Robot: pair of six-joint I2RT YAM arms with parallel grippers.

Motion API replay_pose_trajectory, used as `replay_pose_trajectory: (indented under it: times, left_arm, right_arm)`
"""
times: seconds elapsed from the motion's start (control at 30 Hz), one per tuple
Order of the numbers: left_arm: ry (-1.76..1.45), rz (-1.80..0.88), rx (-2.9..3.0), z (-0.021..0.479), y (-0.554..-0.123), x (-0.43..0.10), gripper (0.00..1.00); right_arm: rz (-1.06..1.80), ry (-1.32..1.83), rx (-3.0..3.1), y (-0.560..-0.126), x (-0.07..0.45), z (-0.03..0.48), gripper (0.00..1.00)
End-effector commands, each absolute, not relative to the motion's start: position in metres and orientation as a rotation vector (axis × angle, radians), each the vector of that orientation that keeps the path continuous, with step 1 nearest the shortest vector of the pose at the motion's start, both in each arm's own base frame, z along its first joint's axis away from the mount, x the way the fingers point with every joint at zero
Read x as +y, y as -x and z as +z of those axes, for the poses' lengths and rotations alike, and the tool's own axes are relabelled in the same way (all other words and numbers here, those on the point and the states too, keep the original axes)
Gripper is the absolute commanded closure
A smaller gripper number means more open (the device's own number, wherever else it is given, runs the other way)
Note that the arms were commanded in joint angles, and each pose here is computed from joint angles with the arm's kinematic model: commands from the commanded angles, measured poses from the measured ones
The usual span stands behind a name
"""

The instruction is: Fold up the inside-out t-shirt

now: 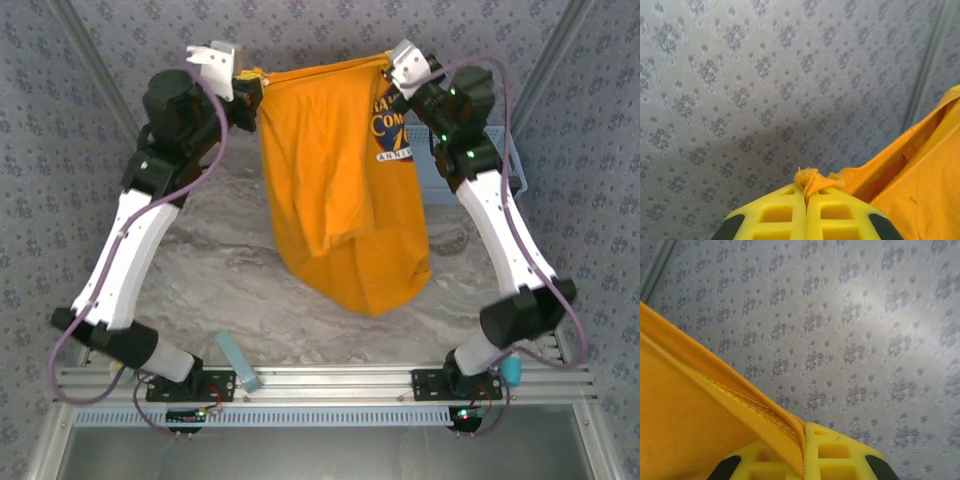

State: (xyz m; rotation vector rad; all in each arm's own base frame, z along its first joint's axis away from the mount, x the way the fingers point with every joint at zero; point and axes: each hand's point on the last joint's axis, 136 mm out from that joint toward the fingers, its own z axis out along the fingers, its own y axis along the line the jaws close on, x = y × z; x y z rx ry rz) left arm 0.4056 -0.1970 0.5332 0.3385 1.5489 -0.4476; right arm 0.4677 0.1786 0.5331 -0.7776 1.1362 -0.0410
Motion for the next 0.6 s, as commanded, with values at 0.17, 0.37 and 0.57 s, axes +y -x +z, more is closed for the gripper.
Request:
replay_pose_trajectory:
  times: [0.17,0.37,0.57]
  left_arm:
    - [-0.268,-0.307,1.457,0.590,-0.461,-0.156,1.00]
    - [-0.312,-0.317,1.397,0.621,-0.444,-0.154,1.00]
    - [-0.398,-0.334,1.510,0.591,-0.417,-0.156,0.99]
  right_arm:
    - [0.063,0.538,1.088,-0.547,0.150,0.587,1.00]
    - [0.066,0.578,1.049,-0.528,0.163,0.612,1.00]
    - [0.015,0.733,1.107,-0.498,0.185,0.568,1.00]
